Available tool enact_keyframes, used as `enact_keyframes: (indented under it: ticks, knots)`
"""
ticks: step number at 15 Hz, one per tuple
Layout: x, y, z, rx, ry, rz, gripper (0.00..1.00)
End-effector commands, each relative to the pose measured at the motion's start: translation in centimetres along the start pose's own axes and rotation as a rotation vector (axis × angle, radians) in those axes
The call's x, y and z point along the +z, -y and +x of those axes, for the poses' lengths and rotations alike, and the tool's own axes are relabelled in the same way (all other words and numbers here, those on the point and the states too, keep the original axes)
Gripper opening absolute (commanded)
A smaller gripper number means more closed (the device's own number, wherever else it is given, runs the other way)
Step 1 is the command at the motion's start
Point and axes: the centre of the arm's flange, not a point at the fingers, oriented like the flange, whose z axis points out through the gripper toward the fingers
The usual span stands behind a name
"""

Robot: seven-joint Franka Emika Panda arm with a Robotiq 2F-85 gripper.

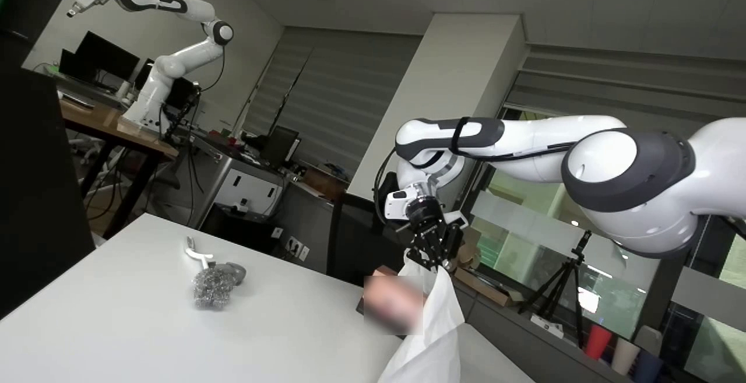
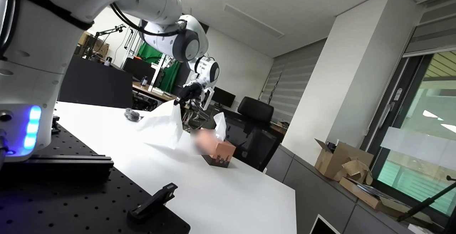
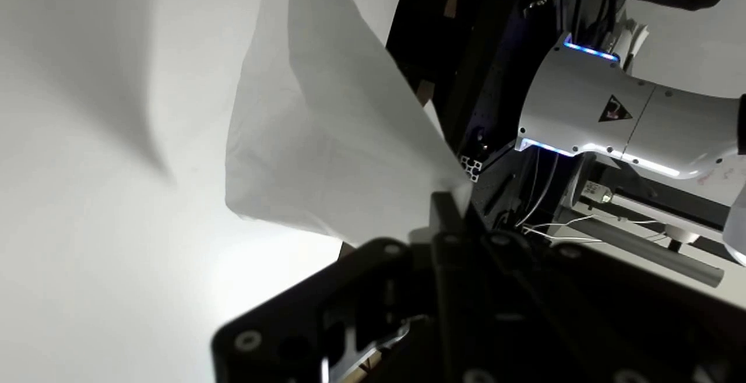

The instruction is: Pull out one tissue square from the tissue box

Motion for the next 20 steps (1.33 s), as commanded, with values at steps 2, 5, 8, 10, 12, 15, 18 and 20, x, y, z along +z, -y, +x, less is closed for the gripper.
enact_keyframes:
  ticks: [2,5,8,10,12,15,18,20]
  knots:
    - [-1.1,-4.8,-0.4,0.001,0.042,-0.011,0.0]
    - [0.1,-6.9,0.4,-0.014,0.061,-0.136,0.0]
    - [0.1,-8.4,1.0,-0.041,0.026,-0.312,0.27]
    - [-0.4,-9.1,1.3,-0.064,-0.005,-0.423,0.4]
    - [-1.1,-9.3,1.4,-0.06,-0.053,-0.526,0.54]
    - [-2.6,-9.0,1.3,-0.056,-0.127,-0.669,0.73]
    - [-4.5,-8.6,0.5,-0.023,-0.203,-0.802,0.93]
    - [-5.8,-8.1,-0.3,0.028,-0.233,-0.889,1.0]
